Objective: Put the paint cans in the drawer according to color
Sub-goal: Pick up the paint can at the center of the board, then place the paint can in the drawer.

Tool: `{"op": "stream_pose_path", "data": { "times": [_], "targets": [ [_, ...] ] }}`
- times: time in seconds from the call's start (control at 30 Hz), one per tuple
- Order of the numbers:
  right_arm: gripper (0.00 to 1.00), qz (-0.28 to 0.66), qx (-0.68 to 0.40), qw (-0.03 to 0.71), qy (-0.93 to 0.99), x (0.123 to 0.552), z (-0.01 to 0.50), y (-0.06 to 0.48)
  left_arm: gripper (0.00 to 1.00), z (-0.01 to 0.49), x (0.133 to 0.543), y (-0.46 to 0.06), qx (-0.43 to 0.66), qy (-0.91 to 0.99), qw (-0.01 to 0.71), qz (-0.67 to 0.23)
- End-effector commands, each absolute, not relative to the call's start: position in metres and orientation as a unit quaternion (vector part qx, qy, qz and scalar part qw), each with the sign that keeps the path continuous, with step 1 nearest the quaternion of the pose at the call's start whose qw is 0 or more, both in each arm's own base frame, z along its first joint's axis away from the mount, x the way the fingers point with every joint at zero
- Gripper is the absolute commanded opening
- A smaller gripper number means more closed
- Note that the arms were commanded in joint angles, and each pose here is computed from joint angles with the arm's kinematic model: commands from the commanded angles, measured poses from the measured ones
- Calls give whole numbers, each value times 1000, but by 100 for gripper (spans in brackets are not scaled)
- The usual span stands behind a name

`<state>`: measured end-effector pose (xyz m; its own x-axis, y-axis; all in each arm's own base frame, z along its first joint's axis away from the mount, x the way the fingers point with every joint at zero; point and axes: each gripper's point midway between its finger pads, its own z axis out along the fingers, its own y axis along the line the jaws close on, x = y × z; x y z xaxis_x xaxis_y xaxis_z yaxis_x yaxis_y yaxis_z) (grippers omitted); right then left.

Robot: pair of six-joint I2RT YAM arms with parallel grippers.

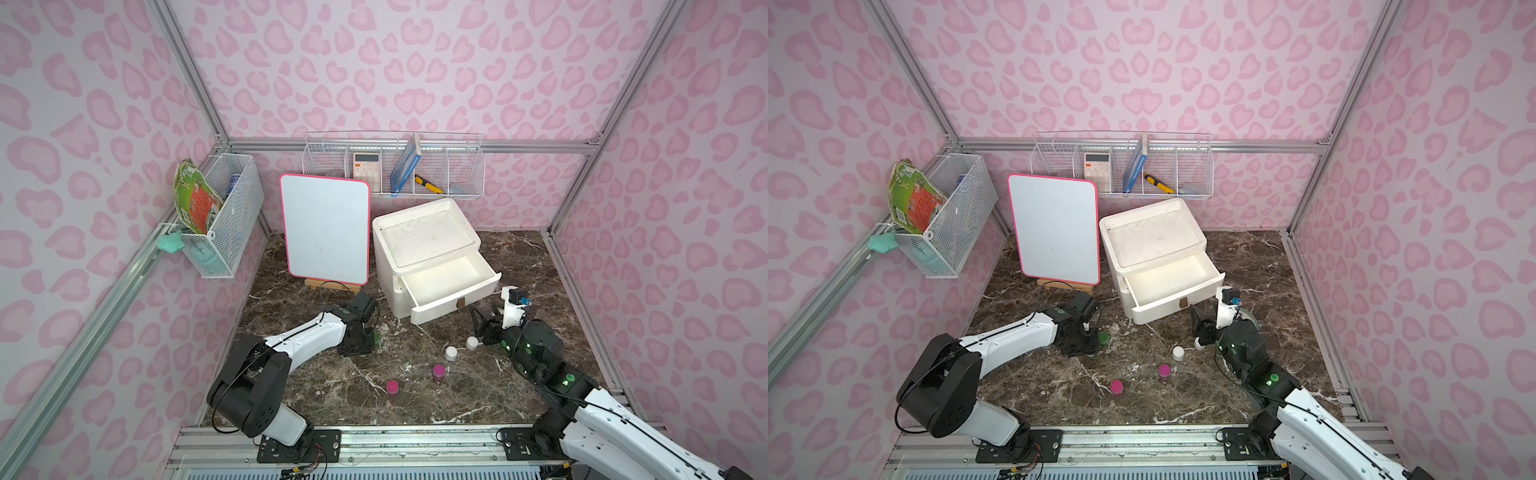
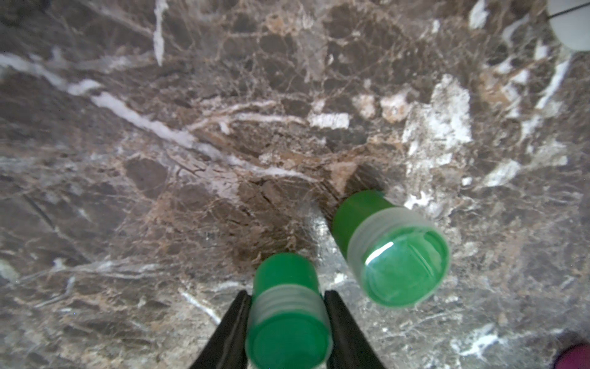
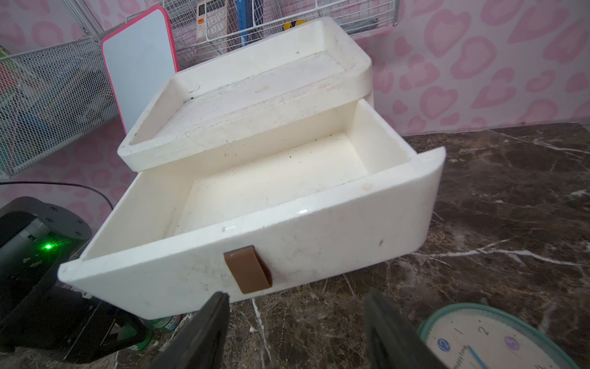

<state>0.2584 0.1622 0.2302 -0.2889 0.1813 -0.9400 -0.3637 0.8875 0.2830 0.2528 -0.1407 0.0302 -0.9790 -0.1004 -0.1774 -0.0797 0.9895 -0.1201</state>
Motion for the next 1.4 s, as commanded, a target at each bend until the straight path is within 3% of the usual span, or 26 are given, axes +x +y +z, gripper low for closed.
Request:
{"op": "stream_pose_path", "data": {
  "times": [0.0,0.17,0.33,0.57,0.7,1.0,1.37],
  "targets": [
    [69,235,-54,601,762,259,238,162,32,33,255,-141,-41,993,95,-55],
    [68,234,-51,603,761,259,239,160,30,54,253,-132,-40,992,109,-39],
    [68,234,-49,604,760,258,238,159,30,125,244,-137,8,988,153,-35],
    [68,241,-49,603,759,259,239,162,29,248,249,-193,163,952,235,-108],
    [68,241,-44,604,759,258,240,159,29,281,254,-231,242,937,229,-104],
    [67,244,-31,621,744,252,249,149,30,296,299,-295,345,896,254,-114],
    [66,250,-29,625,739,251,248,149,31,252,332,-324,358,905,211,-94]
  ]
}}
